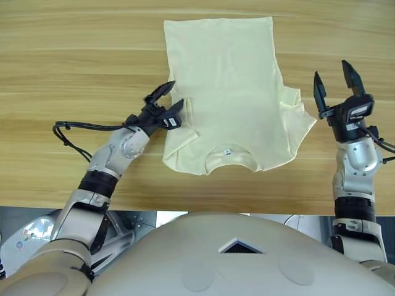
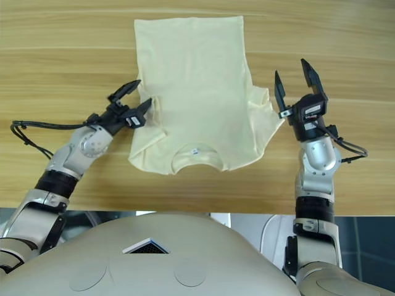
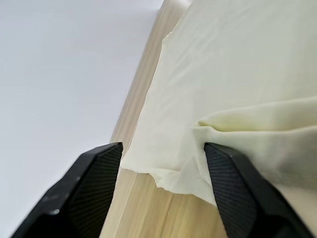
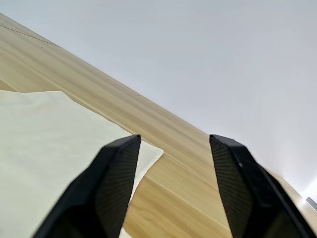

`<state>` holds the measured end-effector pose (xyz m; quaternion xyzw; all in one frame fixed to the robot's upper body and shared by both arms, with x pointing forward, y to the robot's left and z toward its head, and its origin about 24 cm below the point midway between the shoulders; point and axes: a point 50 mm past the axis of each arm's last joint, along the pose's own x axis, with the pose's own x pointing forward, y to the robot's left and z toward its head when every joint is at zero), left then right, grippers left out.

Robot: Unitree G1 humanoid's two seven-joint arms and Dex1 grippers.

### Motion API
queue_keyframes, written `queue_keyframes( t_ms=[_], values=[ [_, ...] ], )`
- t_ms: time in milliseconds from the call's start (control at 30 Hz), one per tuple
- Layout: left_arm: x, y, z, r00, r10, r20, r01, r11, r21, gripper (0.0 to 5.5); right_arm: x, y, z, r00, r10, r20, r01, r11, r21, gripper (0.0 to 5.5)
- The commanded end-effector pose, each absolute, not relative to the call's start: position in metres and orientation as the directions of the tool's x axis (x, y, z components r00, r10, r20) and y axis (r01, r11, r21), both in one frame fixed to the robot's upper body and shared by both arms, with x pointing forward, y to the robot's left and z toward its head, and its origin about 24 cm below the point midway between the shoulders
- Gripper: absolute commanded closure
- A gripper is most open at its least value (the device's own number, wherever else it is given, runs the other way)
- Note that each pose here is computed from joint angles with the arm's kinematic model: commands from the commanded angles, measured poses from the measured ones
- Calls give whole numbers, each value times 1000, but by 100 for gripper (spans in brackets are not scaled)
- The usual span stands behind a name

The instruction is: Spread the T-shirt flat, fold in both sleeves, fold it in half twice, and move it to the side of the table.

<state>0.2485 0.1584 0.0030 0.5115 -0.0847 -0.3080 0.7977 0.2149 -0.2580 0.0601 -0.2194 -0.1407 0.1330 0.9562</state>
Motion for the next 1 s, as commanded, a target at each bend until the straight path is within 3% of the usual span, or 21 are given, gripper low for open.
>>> queue_keyframes(
  t_ms=[33, 200, 400, 433, 533, 600, 733, 900, 1000],
  values=[
    [250, 164, -3, 790, -565, -239, 426, 224, 877, 243, 214, -260, 65, 921, 324, 217, -189, 857, -480, 294],
    [236, 168, 0, 767, -596, -237, 437, 215, 873, 243, 211, -264, 73, 918, 336, 210, -184, 831, -525, 294],
    [235, 152, 35, 798, -602, 23, 188, 286, 940, 243, 193, -277, 91, 913, 371, 167, -130, 656, -744, 294],
    [236, 149, 41, 797, -599, 75, 145, 309, 940, 243, 187, -276, 90, 910, 393, 128, -162, 623, -765, 294],
    [238, 147, 61, 799, -543, 257, -10, 416, 909, 243, 151, -282, 60, 848, 470, -244, -432, 348, -832, 294],
    [239, 153, 68, 809, -488, 329, -83, 459, 885, 243, 136, -300, 44, 811, 386, -440, -533, 177, -827, 294],
    [237, 167, 78, 820, -372, 435, -200, 525, 827, 243, 107, -323, 16, 686, 219, -694, -706, -31, -708, 294],
    [234, 198, 90, 818, -197, 541, -359, 560, 747, 243, 94, -328, 12, 633, 198, -748, -750, -84, -656, 294],
    [231, 209, 90, 823, -144, 549, -389, 561, 731, 243, 112, -325, 16, 696, 215, -685, -685, -91, -723, 294]
  ],
)
